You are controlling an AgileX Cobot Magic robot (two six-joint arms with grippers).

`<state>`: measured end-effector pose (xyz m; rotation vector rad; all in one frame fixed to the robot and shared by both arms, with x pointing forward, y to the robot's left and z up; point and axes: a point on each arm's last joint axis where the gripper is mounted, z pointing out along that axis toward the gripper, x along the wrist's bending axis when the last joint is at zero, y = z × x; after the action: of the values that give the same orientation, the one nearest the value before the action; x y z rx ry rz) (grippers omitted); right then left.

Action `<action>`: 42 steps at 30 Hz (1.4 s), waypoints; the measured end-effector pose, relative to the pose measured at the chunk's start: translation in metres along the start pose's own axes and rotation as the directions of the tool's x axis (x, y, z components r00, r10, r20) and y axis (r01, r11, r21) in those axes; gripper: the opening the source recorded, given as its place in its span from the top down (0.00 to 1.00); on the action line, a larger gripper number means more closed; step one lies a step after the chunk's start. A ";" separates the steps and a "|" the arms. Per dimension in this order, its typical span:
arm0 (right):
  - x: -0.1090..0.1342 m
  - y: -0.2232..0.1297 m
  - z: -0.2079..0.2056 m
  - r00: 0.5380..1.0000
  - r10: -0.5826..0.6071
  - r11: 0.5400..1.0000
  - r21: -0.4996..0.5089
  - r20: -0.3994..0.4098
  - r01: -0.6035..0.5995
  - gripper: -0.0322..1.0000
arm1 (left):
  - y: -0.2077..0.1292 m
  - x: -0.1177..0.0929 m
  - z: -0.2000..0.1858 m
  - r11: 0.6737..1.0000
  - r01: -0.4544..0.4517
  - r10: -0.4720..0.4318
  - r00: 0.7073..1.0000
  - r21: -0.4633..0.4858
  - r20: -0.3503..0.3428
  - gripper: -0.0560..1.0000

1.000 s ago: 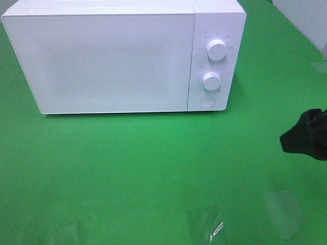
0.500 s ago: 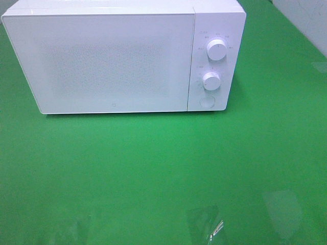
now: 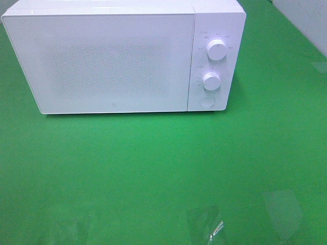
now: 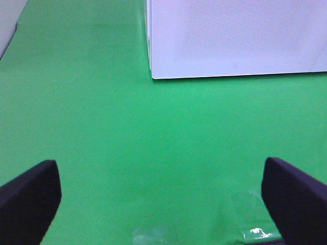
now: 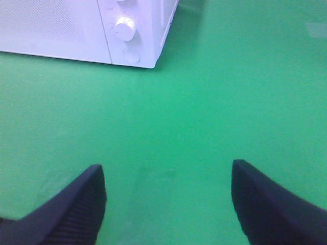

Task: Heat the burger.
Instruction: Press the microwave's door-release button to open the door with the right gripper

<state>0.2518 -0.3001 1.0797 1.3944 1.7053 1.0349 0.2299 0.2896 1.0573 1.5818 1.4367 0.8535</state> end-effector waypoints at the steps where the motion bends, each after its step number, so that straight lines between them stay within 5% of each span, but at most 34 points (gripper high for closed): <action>1: -0.001 -0.006 -0.006 1.000 0.013 0.999 -0.031 0.026 -0.012 0.31 | 0.000 0.000 0.000 1.000 0.000 0.000 1.000 0.000 0.000 0.01; 14: 0.000 -0.026 -0.003 0.994 0.051 0.997 -0.069 0.100 -0.044 0.31 | 0.000 0.000 0.000 1.000 0.000 0.000 1.000 0.000 0.000 0.01; 35: 0.000 -0.025 -0.003 0.993 0.056 0.996 -0.077 0.100 -0.048 0.31 | 0.000 0.000 0.000 1.000 0.000 0.000 1.000 0.000 0.000 0.01; 42: 0.000 -0.010 -0.008 0.994 0.055 0.978 -0.207 0.098 -0.033 0.31 | 0.000 0.000 0.000 1.000 0.000 0.000 1.000 0.000 0.000 0.01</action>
<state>0.2403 -0.3027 1.0742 1.3330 1.4547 1.1100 0.2299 0.2896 1.0573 1.5818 1.4367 0.8535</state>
